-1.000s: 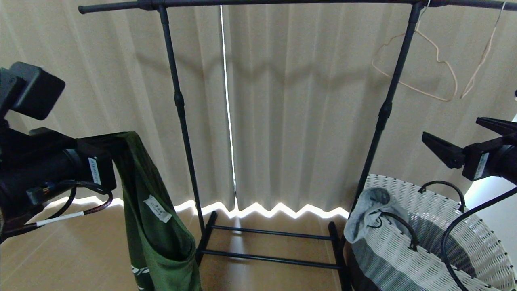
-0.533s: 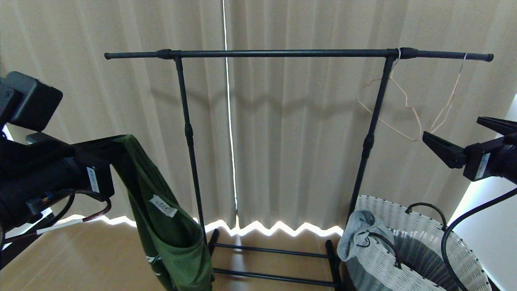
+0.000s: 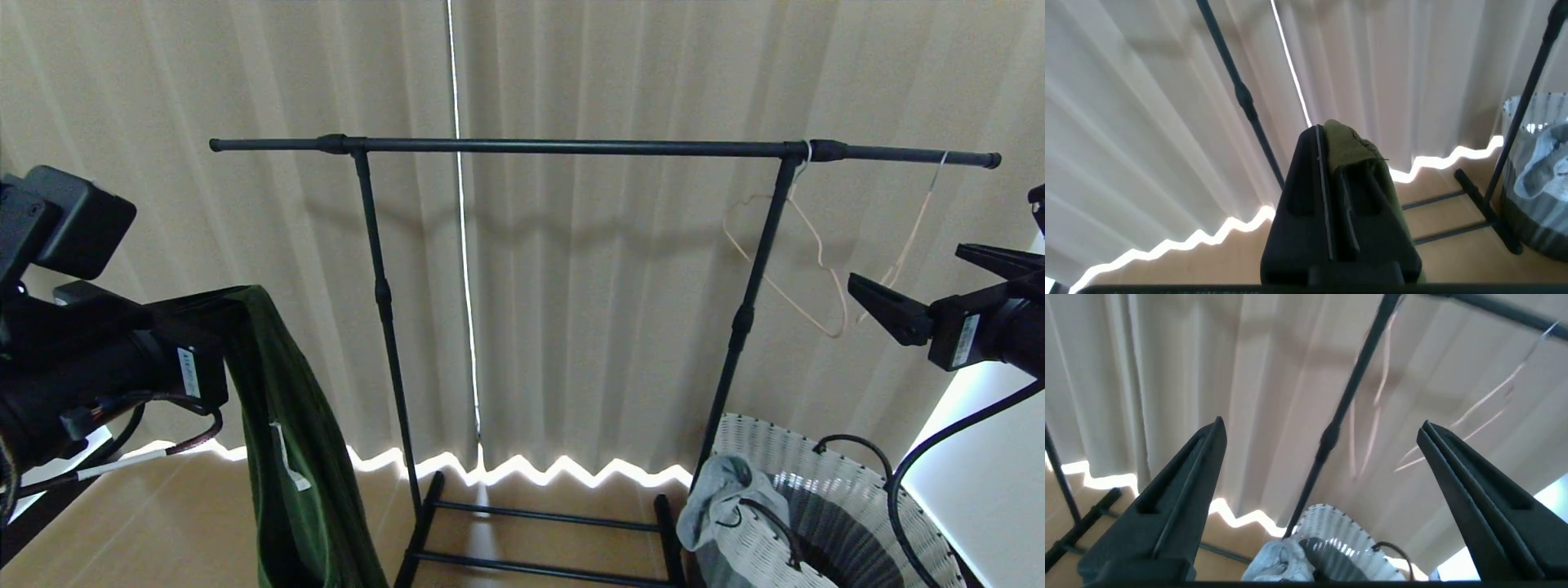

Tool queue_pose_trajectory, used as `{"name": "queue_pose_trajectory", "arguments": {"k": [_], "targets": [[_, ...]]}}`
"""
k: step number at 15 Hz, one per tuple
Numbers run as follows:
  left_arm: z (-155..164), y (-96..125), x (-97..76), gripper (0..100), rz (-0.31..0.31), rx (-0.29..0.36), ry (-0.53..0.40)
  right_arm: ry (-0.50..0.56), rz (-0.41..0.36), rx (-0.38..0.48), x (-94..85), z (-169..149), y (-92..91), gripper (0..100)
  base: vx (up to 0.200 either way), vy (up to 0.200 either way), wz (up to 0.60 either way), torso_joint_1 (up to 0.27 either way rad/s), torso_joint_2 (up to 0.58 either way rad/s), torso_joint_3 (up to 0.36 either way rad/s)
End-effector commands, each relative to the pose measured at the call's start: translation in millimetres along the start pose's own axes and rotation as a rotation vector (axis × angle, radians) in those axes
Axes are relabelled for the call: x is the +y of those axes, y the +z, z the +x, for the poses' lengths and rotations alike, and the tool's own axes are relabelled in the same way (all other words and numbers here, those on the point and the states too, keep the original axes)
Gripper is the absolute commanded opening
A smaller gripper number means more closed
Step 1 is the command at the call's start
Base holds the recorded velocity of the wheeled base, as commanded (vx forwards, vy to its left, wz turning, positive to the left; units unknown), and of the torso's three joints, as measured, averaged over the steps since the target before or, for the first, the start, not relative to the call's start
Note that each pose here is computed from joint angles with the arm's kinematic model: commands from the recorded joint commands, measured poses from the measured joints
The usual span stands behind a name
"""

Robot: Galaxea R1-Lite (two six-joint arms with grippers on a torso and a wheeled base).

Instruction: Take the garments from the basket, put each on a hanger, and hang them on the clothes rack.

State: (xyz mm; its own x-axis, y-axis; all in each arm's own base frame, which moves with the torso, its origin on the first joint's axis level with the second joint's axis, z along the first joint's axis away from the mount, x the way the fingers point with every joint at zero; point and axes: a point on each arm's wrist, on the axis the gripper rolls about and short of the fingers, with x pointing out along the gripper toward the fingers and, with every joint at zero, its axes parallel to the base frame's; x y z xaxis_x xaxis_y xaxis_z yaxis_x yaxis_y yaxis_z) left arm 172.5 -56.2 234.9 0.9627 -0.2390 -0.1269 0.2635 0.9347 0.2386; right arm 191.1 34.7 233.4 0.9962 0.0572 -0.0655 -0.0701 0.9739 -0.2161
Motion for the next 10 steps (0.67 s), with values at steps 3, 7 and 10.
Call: {"name": "queue_pose_trajectory", "arguments": {"k": [3, 7, 10], "targets": [[-1.7, -1.8, 0.6, 0, 0.0, 0.002, 0.004, 0.001, -0.001, 0.001, 0.2, 0.3, -0.3, 100, 0.0, 0.0, 0.0, 0.246, -0.5, -0.266], [-4.8, -0.3, 1.5, 0, -0.002, -0.007, 0.01, -0.009, -0.025, 0.028, -1.1, 2.7, -6.9, 100, 0.0, 0.0, 0.0, 0.111, -0.22, -0.115], [-5.2, 0.0, 1.3, 0, -0.001, -0.01, 0.007, -0.023, -0.035, 0.033, -3.8, 3.2, -8.7, 100, 0.0, 0.0, 0.0, 0.0, 0.0, 0.0]]}}
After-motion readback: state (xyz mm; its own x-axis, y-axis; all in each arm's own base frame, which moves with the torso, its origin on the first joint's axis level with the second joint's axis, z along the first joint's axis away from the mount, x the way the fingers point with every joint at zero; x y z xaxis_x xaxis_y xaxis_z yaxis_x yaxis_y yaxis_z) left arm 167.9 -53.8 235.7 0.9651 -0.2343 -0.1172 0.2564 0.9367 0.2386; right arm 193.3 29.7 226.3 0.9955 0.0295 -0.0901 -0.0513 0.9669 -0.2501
